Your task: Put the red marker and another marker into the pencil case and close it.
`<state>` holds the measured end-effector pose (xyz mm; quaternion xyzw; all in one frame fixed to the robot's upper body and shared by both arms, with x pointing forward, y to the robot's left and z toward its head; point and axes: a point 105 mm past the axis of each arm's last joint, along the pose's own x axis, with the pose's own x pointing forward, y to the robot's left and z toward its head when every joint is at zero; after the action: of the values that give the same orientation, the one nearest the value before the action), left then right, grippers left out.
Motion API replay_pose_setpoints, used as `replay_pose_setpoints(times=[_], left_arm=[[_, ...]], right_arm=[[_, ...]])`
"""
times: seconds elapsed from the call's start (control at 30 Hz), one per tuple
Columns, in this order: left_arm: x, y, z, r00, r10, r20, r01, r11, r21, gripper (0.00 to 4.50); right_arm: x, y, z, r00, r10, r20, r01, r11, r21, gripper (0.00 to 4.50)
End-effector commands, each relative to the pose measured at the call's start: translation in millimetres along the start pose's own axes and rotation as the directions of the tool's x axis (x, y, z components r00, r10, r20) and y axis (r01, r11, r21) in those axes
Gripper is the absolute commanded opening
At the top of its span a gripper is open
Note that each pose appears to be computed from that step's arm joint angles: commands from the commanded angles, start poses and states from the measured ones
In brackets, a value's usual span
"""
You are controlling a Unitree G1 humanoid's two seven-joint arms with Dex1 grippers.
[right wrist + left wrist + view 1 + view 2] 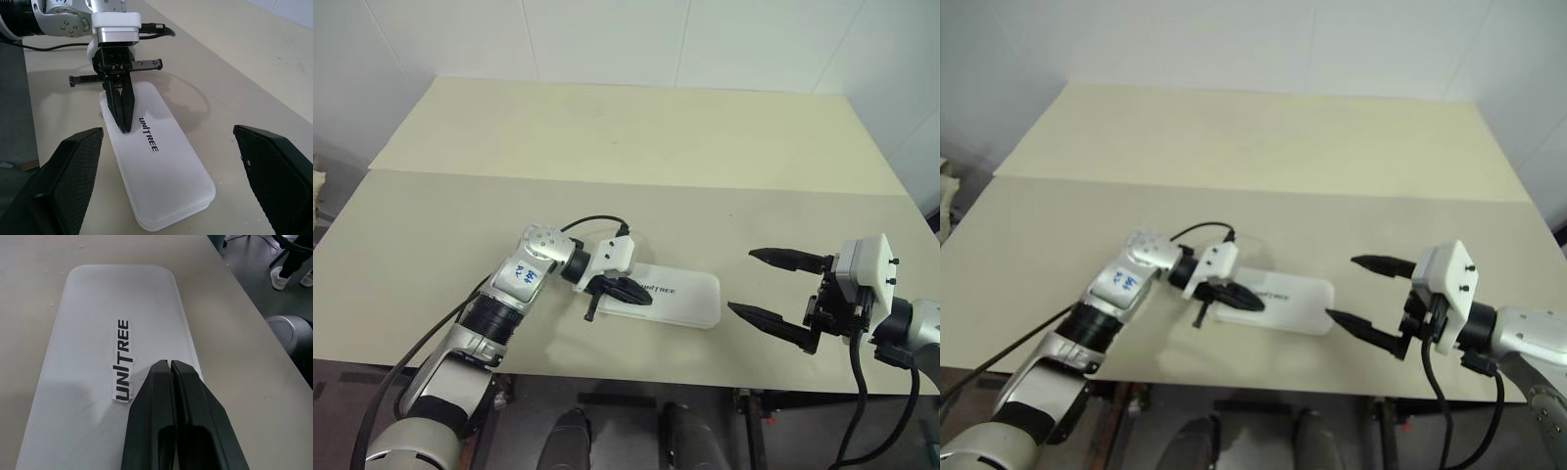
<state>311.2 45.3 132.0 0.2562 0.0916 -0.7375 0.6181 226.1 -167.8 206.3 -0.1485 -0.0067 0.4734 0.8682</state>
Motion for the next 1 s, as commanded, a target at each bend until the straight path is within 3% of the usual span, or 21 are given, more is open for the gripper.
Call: replay_pose_setpoints(times=[0.03, 0.17, 0.3, 0.5, 0.87, 1.0], left_arm=[[-1, 1, 1, 0.998, 0.036, 0.055, -0.033, 0.998, -0.055, 0.01], [-28, 11, 30, 0.957, 0.137, 0.255, -0.119, 0.989, -0.084, 0.01], [-64, 18, 39, 0.888, 0.281, 0.363, -0.247, 0.959, -0.138, 0.01], [-109, 15, 34, 0.772, 0.487, 0.409, -0.405, 0.872, -0.274, 0.01], [-133, -17, 1, 0.708, 0.632, 0.316, -0.513, 0.767, -0.385, 0.01], [-140, -27, -4, 0.666, 0.681, 0.305, -0.568, 0.727, -0.385, 1.25]], right_arm=[[-1, 3, 8, 1.0, -0.001, 0.025, 0.002, 1.0, -0.029, 4.5], [0, 2, 4, 1.0, 0.0, 0.024, 0.0, 1.0, -0.021, 4.5], [1, -5, 2, 0.999, -0.009, 0.033, 0.01, 1.0, -0.022, 4.5], [2, -15, -1, 0.999, -0.024, 0.046, 0.026, 0.999, -0.028, 4.5], [1, -44, -9, 0.994, -0.089, 0.064, 0.092, 0.995, -0.048, 4.5], [1, -53, -10, 0.989, -0.126, 0.073, 0.13, 0.99, -0.053, 4.5]])
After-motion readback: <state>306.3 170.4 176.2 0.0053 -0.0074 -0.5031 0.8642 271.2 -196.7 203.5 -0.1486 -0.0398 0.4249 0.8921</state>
